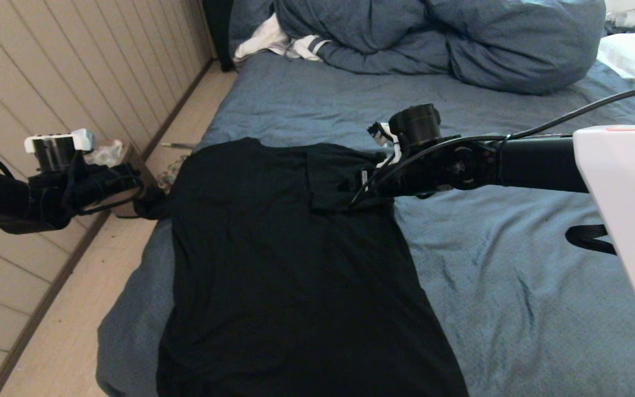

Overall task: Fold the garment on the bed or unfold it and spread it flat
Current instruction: Unford the black T-shirt

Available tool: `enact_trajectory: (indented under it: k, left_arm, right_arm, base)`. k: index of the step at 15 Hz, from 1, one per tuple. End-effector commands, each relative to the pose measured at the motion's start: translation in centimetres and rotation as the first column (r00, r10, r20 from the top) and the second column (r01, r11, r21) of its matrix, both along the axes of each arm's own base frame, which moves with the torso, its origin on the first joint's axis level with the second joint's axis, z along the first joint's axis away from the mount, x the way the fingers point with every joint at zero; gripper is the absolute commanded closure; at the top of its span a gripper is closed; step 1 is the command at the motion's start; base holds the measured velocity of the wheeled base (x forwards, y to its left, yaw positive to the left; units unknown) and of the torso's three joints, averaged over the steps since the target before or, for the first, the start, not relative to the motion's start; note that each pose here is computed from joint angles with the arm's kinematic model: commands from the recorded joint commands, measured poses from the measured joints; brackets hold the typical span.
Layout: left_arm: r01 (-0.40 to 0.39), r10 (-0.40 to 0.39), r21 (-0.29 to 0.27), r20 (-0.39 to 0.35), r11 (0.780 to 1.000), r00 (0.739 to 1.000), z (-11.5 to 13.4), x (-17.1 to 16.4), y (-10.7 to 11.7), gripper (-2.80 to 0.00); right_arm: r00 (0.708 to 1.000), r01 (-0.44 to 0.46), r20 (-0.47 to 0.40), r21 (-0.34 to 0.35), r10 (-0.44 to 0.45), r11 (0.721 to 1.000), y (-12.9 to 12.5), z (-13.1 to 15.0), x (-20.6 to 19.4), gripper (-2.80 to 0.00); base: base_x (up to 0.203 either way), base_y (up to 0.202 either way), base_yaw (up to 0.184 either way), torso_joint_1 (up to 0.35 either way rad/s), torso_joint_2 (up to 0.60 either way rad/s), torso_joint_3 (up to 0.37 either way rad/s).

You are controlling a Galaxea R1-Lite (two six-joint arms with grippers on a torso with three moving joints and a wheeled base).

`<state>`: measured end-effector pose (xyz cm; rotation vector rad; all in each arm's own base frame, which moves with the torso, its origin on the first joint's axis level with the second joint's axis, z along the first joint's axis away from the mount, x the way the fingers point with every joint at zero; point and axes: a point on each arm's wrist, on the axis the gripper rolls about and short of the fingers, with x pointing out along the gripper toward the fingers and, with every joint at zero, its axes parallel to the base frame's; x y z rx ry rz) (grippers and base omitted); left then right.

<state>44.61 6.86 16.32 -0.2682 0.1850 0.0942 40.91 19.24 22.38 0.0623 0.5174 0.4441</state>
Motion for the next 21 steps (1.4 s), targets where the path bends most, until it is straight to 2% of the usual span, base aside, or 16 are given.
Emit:
enact_trajectory:
  k: [1,4,6,8,9,11,16,17,18,21]
  left_arm:
    - [-0.001,0.001,-0.002,0.027,1.0,1.0,1.1,-0.5,0.0,-2.8]
    - [-0.023,0.023,-0.002,0.058,1.0,0.998,2.4,-1.1,0.7,-2.8]
    - [-0.027,0.028,-0.024,0.05,0.999,0.998,2.4,-1.6,0.5,-2.8]
    - [-0.003,0.003,-0.063,-0.003,0.998,1.0,1.3,-2.7,-1.0,-2.8]
    - [0.017,-0.018,-0.074,-0.012,0.997,1.0,1.0,-3.0,-2.1,-2.8]
    - [0.032,-0.032,-0.076,0.001,0.997,0.999,0.6,-3.4,-2.8,-2.8]
    - [0.045,-0.044,-0.072,0.013,0.996,0.999,-0.4,-3.8,-3.4,-2.8]
    - [0.05,-0.049,-0.071,0.008,0.996,0.999,-0.6,-3.8,-3.6,-2.8]
    - [0.051,-0.051,-0.071,0.011,0.996,0.999,-0.7,-3.8,-3.7,-2.8]
    - [0.063,-0.063,-0.074,-0.001,0.995,0.998,-1.2,-3.8,-4.2,-2.8]
  right_arm:
    - [1.0,-0.004,0.006,0.004,0.004,1.0,0.1,0.3,-0.2,-2.8]
    - [1.0,-0.02,0.021,-0.003,0.02,1.0,0.5,0.6,-0.4,-2.8]
    - [0.999,-0.04,0.035,-0.011,0.04,0.999,1.2,0.8,-0.6,-2.8]
    - [0.996,-0.042,0.077,-0.072,0.047,0.997,2.9,0.2,-0.6,-2.8]
    - [0.992,-0.011,0.125,-0.101,0.024,0.995,3.7,-0.4,-0.2,-2.8]
    - [0.98,0.06,0.197,-0.163,-0.027,0.985,5.3,-1.7,0.3,-2.8]
    - [0.984,0.054,0.175,-0.208,-0.017,0.977,6.5,-4.2,0.8,-2.8]
    - [0.984,0.056,0.176,-0.208,-0.019,0.976,6.7,-4.7,1.0,-1.34]
    - [0.983,0.061,0.183,-0.206,-0.023,0.977,6.7,-4.8,1.2,0.0]
    - [0.98,0.065,0.199,-0.196,-0.025,0.978,6.6,-4.0,0.9,0.0]
  base:
    - [0.0,0.0,0.0,0.0,0.0,0.0]
    - [0.0,0.0,0.0,0.0,0.0,0.0]
    - [0.0,0.0,0.0,0.0,0.0,0.0]
    - [0.0,0.0,0.0,0.0,0.0,0.0]
    - [0.0,0.0,0.0,0.0,0.0,0.0]
    - [0.0,0.0,0.0,0.0,0.0,0.0]
    - [0.0,0.0,0.0,0.0,0.0,0.0]
    - [0.0,0.0,0.0,0.0,0.0,0.0]
    - [0.0,0.0,0.0,0.0,0.0,0.0]
    - [0.0,0.0,0.0,0.0,0.0,0.0]
